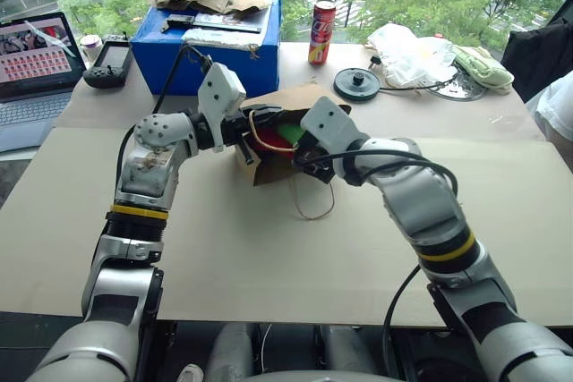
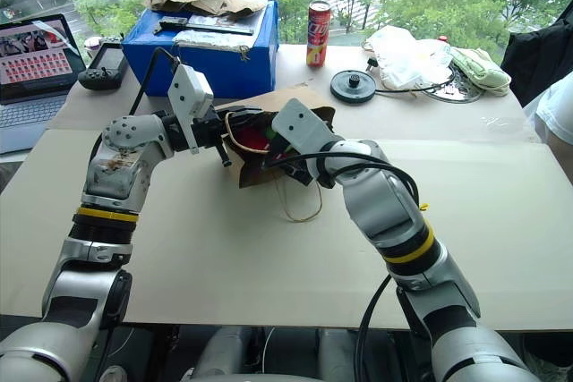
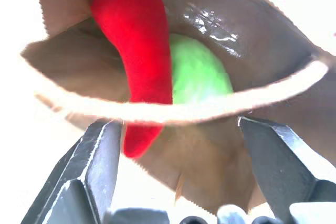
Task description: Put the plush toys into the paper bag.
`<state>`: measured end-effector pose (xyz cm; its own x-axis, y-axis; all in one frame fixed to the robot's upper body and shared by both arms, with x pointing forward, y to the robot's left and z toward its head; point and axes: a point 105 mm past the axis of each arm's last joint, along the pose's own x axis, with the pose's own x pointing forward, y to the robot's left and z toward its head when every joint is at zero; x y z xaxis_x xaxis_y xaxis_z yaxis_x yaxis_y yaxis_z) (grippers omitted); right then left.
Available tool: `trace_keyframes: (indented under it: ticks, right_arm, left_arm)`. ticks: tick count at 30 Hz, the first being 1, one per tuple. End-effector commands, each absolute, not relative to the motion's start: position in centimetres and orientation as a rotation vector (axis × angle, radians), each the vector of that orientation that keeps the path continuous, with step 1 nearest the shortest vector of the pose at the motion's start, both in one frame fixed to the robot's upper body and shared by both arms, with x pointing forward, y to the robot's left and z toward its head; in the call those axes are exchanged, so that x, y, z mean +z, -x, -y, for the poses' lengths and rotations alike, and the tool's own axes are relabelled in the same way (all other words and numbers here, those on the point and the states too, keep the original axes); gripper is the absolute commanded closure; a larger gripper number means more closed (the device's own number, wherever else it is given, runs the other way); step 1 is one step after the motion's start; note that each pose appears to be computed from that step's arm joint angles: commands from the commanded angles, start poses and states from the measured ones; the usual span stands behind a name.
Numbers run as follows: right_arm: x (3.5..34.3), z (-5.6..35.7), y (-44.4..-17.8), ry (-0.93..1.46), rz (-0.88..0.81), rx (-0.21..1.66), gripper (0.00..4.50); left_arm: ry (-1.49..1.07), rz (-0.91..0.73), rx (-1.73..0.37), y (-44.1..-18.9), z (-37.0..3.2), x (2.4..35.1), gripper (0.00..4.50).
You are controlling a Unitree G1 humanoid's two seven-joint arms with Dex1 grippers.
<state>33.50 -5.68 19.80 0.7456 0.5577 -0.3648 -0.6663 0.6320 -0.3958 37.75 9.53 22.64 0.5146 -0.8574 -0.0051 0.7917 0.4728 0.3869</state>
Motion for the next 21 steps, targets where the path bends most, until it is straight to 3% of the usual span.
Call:
trace_keyframes:
  ticks: [1, 11, 21]
  right_arm:
    - [19.3, 5.8, -31.3, 0.447, -0.254, 0.764, 0.60]
    - [13.9, 3.8, -31.3, 0.344, -0.405, 0.769, 0.60]
    - [13.0, 3.1, -33.5, 0.312, -0.401, 0.699, 0.60]
  left_arm:
    - [-0.382, 0.260, -1.015, -37.5, -9.4, 24.2, 4.50]
    - [-0.381, 0.260, -1.023, -37.5, -9.3, 24.2, 4.50]
    - [-0.382, 0.263, -1.020, -37.5, -9.3, 24.3, 4.50]
